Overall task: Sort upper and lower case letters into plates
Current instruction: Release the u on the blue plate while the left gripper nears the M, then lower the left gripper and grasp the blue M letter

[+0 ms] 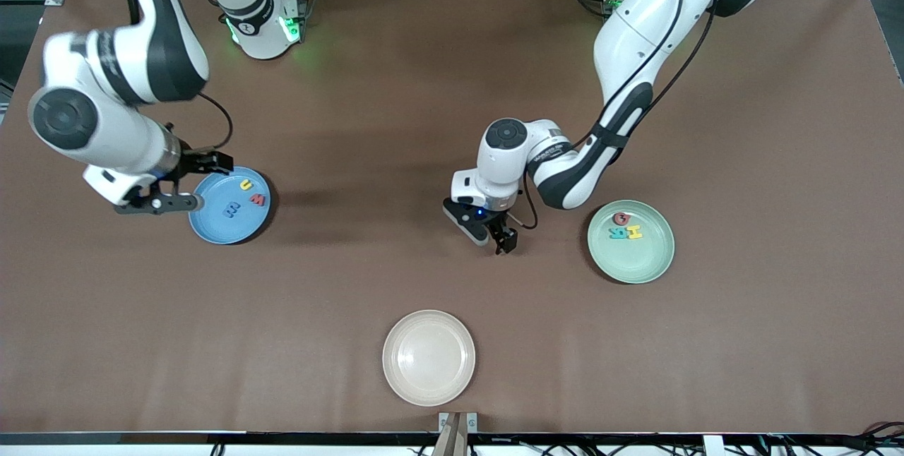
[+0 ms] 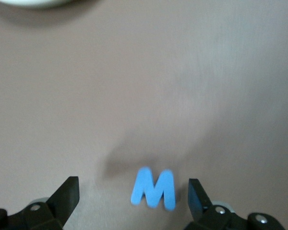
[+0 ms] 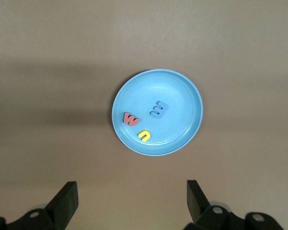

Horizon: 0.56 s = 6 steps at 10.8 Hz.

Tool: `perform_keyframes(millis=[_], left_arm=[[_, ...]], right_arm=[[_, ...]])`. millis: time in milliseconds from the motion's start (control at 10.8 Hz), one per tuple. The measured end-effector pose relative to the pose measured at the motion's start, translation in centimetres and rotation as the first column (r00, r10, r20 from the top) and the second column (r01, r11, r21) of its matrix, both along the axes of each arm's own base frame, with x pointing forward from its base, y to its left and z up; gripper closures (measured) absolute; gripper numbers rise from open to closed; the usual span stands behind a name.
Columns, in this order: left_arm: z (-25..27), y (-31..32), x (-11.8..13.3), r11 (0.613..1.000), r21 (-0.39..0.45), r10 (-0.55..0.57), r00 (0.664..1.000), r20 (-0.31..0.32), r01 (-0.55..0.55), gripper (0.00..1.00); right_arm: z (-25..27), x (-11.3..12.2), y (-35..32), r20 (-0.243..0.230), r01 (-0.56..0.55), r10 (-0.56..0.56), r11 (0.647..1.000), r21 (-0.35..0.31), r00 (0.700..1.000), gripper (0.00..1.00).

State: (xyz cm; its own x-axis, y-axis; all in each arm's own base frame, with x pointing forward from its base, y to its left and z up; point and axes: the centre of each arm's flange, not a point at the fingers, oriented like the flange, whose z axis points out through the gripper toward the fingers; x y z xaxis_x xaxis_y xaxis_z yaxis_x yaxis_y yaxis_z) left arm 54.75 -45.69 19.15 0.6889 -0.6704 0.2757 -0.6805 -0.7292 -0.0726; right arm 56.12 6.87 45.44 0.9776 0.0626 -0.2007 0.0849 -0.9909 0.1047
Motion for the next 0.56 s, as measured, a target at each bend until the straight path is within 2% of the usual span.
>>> perform_keyframes(millis=[185,371,556], left_arm=[[0.1,1.7,2.1,0.997,-0.048,0.052,0.997,-0.058,-0.055,0.0],[-2.2,4.7,3.6,0.993,-0.05,0.097,0.989,-0.113,-0.103,0.0],[-3.6,5.1,3.5,0.991,-0.058,0.112,0.983,-0.142,-0.121,0.0]], right_arm=[[3.6,0.7,-0.1,0.031,0.008,-0.008,1.0,0.002,0.999,0.0],[5.4,0.8,-0.8,0.021,0.025,-0.025,1.0,-0.002,0.999,0.0],[6.8,0.6,-1.5,-0.002,0.04,-0.04,0.999,-0.007,0.999,0.0]])
